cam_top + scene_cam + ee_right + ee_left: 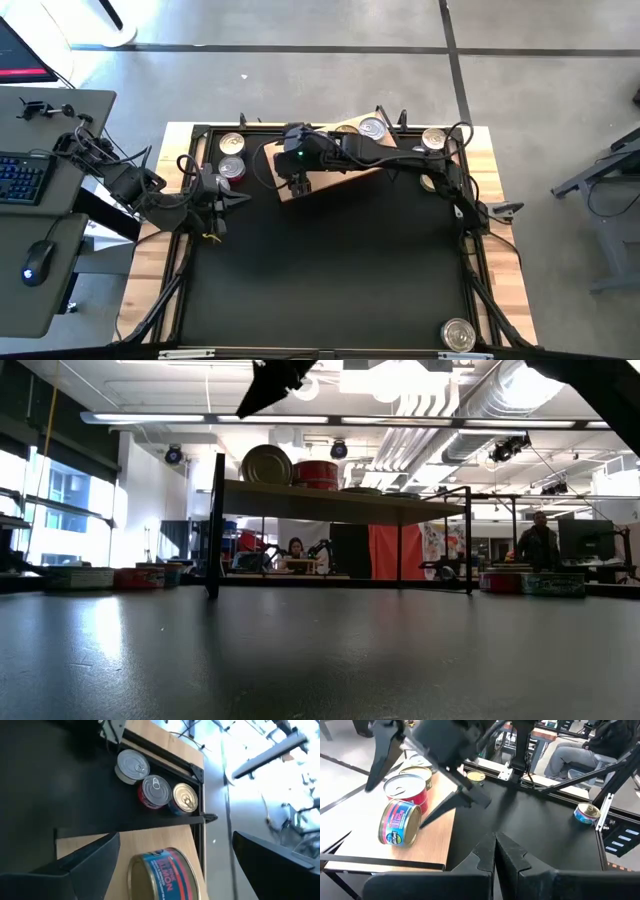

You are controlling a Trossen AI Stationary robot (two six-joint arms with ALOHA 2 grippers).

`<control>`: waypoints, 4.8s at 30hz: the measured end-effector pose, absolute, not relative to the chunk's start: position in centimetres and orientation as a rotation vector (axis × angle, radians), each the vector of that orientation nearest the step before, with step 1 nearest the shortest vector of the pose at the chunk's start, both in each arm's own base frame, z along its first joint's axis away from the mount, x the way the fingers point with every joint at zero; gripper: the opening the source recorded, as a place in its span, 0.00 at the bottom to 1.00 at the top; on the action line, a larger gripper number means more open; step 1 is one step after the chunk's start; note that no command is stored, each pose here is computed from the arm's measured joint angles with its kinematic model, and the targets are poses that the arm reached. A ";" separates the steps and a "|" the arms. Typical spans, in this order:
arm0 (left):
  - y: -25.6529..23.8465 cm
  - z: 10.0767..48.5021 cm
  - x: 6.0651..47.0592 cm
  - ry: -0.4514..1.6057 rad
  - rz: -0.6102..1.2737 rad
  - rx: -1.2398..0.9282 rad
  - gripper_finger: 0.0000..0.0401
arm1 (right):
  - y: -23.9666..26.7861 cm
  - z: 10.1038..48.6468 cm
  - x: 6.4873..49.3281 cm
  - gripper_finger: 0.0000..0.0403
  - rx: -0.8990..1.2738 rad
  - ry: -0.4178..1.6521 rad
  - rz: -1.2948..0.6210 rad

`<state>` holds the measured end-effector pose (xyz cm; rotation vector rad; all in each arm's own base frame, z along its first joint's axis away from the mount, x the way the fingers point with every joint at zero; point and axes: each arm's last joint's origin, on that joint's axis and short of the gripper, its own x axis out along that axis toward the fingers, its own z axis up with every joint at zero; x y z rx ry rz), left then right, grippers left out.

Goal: Stack canned seafood by type on shelf
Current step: Put the bottom left blue and red tuna can on the shelf

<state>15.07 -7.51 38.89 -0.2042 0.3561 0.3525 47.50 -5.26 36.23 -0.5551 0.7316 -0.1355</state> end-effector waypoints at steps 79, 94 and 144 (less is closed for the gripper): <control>11.4 28.4 19.6 0.189 0.556 -0.360 0.00 | -4.1 30.5 42.0 0.00 0.205 0.378 -0.427; 14.7 24.0 21.9 0.347 0.434 -0.479 0.00 | -4.4 30.1 42.4 0.00 0.251 0.342 -0.510; 12.0 27.2 19.8 0.303 0.302 -0.374 0.00 | -3.3 25.1 44.5 0.00 0.190 0.548 -0.563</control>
